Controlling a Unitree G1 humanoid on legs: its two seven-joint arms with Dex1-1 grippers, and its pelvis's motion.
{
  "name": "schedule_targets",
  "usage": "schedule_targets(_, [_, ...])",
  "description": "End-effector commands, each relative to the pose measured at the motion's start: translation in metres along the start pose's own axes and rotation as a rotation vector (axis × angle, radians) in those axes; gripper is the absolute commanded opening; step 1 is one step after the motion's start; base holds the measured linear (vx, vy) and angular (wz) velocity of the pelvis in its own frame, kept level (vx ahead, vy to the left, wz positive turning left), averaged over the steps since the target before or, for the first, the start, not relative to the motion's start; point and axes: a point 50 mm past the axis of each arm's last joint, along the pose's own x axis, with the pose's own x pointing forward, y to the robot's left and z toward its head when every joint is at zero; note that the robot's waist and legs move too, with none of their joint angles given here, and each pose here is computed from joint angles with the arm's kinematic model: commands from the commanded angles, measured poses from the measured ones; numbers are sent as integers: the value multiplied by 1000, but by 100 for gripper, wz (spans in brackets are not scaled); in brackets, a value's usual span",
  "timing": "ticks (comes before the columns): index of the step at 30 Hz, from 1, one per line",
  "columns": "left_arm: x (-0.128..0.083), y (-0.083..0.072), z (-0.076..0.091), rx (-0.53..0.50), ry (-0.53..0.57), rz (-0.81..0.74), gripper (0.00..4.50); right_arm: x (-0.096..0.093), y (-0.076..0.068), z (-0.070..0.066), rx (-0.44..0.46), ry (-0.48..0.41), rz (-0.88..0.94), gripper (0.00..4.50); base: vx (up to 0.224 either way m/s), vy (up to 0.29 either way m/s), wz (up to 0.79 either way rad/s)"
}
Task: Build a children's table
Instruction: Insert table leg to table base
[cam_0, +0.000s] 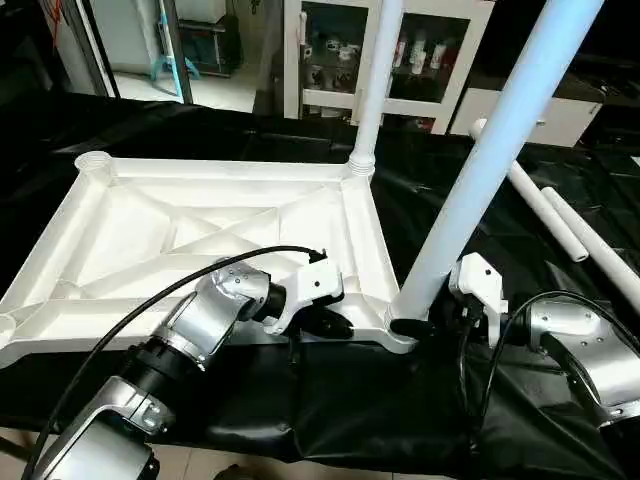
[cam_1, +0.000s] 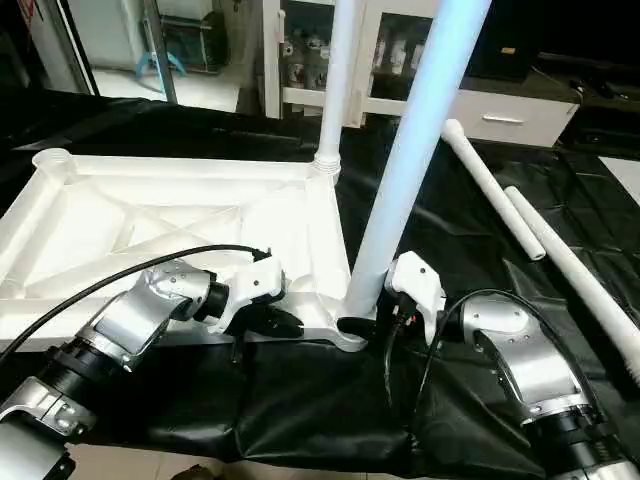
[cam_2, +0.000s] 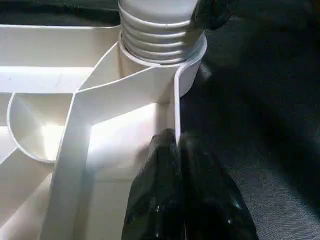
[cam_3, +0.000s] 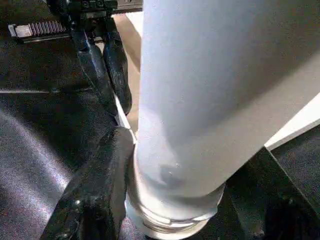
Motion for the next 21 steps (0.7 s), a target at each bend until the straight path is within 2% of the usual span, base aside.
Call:
schedule_targets(1, [2,-2,12,50,-19,-17,0,3,4,-12,34,73,35,239,0,0,0])
schedule_targets(5, [2,1,12,34,-30,7,0,6,0,-12,99,41,-10,238,0,0,0])
schedule_targets(7, [4,5,14,13,-42,46,0,10,-7,-14,175,7,-105,237,0,0,0])
schedule_targets(8, [4,5,14,13,-42,46,0,10,-7,-14,175,7,-105,236,0,0,0])
schedule_targets(11, [7,17,16,-47,-53,172,0,21,-15,-20,282,-15,-252,221,0,0,0])
schedule_targets(12, [8,18,16,-53,-53,185,0,23,-15,-20,292,-17,-265,218,0,0,0])
schedule_targets(14, [10,25,16,-83,-50,258,0,34,-15,-22,333,-13,-318,214,0,0,0])
schedule_targets(21, [16,50,22,-165,-22,512,0,76,-16,-22,365,57,-558,208,0,0,0])
